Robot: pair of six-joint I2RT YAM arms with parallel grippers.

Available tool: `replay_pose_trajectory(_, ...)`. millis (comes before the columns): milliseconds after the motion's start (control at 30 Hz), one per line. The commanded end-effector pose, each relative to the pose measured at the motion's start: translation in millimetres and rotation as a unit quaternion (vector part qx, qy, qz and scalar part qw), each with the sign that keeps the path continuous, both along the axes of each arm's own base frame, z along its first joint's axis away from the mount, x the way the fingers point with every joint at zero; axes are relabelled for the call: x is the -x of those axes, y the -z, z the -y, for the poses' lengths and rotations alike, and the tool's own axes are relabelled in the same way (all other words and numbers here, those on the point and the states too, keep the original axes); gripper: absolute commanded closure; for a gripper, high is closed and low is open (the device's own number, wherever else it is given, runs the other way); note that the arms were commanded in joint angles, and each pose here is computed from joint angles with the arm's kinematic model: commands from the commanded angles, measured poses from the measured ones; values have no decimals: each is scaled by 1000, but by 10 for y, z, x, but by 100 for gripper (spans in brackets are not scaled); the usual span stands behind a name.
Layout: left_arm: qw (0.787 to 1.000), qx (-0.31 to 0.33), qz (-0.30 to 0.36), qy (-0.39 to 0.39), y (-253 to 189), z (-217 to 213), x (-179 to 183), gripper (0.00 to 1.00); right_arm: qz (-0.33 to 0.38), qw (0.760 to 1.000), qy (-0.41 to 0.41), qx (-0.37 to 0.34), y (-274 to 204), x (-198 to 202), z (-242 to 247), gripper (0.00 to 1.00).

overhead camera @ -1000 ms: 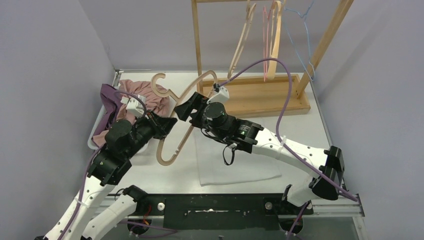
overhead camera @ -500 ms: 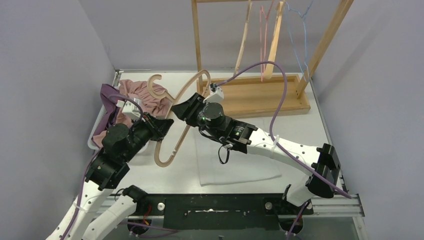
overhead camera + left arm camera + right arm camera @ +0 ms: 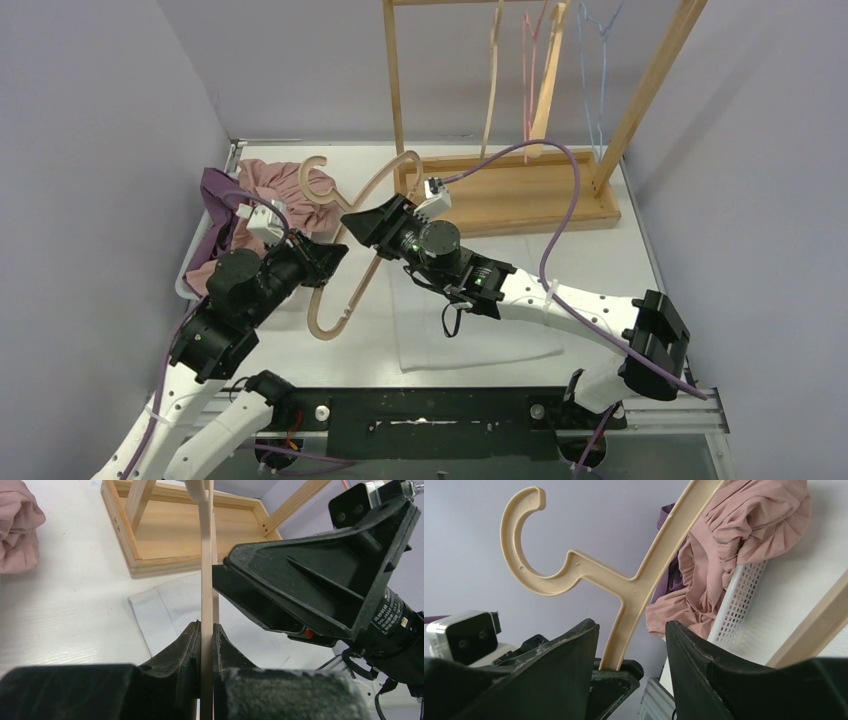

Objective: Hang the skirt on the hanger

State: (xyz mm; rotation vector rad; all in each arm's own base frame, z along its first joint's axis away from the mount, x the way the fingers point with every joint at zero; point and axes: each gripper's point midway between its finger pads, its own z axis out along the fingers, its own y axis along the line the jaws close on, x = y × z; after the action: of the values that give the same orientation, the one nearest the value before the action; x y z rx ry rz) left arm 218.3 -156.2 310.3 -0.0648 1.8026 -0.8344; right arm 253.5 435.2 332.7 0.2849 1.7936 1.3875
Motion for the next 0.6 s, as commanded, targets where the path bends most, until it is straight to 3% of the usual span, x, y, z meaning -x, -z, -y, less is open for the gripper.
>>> replay_pose_trajectory(0,1000,7,7,-8,-89,-12,-17,100,53,994,14,-98,-600,60,206,49)
replay_pose_trajectory(133,999,21,27,27,-191,92,39,100,3,998,12,-53,-414,-42,141,30)
replay_pose_trajectory(267,998,31,40,31,-237,101,57,100,-32,999,-8,-39,-281,-59,26,27)
replay_pose_trajectory(367,997,39,44,43,-256,134,89,100,-44,998,-17,-40,-237,-82,-4,33)
replay_pose_trajectory(567,996,55,45,53,-285,157,144,100,-46,997,-45,-51,-255,-66,-95,56)
